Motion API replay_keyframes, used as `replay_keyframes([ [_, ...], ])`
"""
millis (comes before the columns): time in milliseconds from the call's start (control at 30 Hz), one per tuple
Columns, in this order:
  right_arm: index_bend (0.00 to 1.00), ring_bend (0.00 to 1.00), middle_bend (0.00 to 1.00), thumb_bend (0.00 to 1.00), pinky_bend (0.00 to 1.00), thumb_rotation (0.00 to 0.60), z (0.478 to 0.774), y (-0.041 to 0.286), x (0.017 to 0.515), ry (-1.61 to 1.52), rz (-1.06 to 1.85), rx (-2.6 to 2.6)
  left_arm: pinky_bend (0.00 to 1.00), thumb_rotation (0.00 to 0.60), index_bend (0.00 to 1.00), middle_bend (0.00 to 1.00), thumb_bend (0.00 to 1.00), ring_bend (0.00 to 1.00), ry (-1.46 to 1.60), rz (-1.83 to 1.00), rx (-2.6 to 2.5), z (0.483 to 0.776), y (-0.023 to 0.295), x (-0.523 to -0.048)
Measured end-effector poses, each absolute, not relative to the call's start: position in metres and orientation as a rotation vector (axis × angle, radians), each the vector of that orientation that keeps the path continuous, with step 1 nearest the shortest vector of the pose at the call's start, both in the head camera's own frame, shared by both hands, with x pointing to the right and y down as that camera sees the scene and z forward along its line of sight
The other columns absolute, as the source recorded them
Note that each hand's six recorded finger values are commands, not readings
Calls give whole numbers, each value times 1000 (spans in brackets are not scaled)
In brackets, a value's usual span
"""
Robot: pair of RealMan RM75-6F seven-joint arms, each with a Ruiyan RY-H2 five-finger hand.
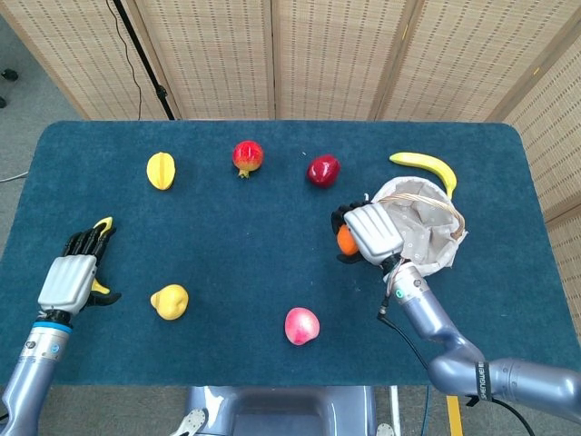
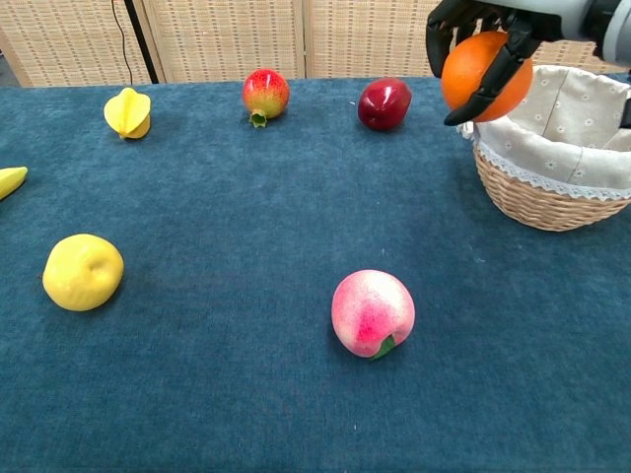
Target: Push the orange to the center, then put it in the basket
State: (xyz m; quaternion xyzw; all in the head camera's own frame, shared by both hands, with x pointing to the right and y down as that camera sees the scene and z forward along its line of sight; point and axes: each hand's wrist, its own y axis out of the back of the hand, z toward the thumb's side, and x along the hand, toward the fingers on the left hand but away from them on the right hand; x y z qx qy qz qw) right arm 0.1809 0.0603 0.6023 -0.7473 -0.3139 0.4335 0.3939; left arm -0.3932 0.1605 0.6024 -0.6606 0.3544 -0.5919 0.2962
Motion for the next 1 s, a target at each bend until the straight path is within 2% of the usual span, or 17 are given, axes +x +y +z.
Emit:
replay_keyframes([
  [800,730,671,566,114,725,600,589,86,251,-796,1186,-1799,44,600,0,0,0,0,925,-1584,-1762,603,163,-393],
  [1000,724,657,557,113,715,600,587,84,267,-825,1194,-1750,44,600,0,0,0,0,926,-1588,-1762,603,164,-393],
])
